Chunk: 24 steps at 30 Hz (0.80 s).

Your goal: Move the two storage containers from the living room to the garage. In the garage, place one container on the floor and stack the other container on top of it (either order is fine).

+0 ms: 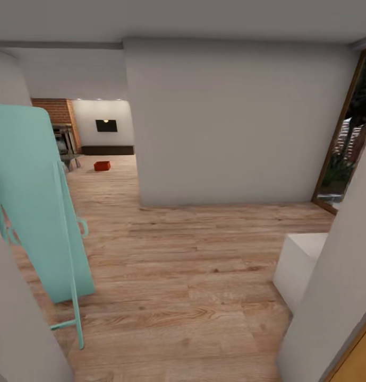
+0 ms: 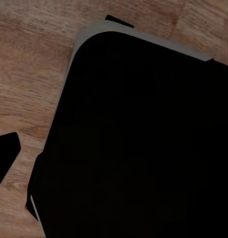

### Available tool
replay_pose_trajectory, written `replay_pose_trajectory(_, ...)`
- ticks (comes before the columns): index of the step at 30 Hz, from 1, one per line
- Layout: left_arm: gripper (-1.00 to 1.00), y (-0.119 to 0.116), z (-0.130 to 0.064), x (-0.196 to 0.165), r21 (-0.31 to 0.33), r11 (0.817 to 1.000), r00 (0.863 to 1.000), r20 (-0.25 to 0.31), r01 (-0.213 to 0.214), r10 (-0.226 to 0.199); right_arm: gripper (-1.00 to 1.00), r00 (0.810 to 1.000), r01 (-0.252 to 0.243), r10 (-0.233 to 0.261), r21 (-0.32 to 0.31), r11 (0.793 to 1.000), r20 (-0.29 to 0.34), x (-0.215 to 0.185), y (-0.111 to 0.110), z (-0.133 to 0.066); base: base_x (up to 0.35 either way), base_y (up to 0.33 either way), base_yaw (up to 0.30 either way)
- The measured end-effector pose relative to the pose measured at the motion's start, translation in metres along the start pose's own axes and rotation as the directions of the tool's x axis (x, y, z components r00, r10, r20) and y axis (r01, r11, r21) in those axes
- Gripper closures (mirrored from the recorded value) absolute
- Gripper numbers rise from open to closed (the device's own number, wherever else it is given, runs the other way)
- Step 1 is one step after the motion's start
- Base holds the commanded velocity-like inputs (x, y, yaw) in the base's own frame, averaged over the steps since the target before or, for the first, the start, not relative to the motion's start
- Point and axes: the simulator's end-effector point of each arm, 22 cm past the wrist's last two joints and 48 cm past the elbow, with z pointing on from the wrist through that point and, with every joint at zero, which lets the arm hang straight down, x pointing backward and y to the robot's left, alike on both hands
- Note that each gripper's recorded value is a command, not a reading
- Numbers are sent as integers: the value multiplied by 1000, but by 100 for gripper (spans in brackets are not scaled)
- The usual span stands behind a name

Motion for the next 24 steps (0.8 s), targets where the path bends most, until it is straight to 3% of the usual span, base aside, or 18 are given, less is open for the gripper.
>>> replay_pose_trajectory(24, -100, 0, 0, 0, 0, 1000, 1000, 0, 0, 0, -100, 1000, 1, -1, -2, 1000, 1, -1, 2, 0, 325, 0, 0)
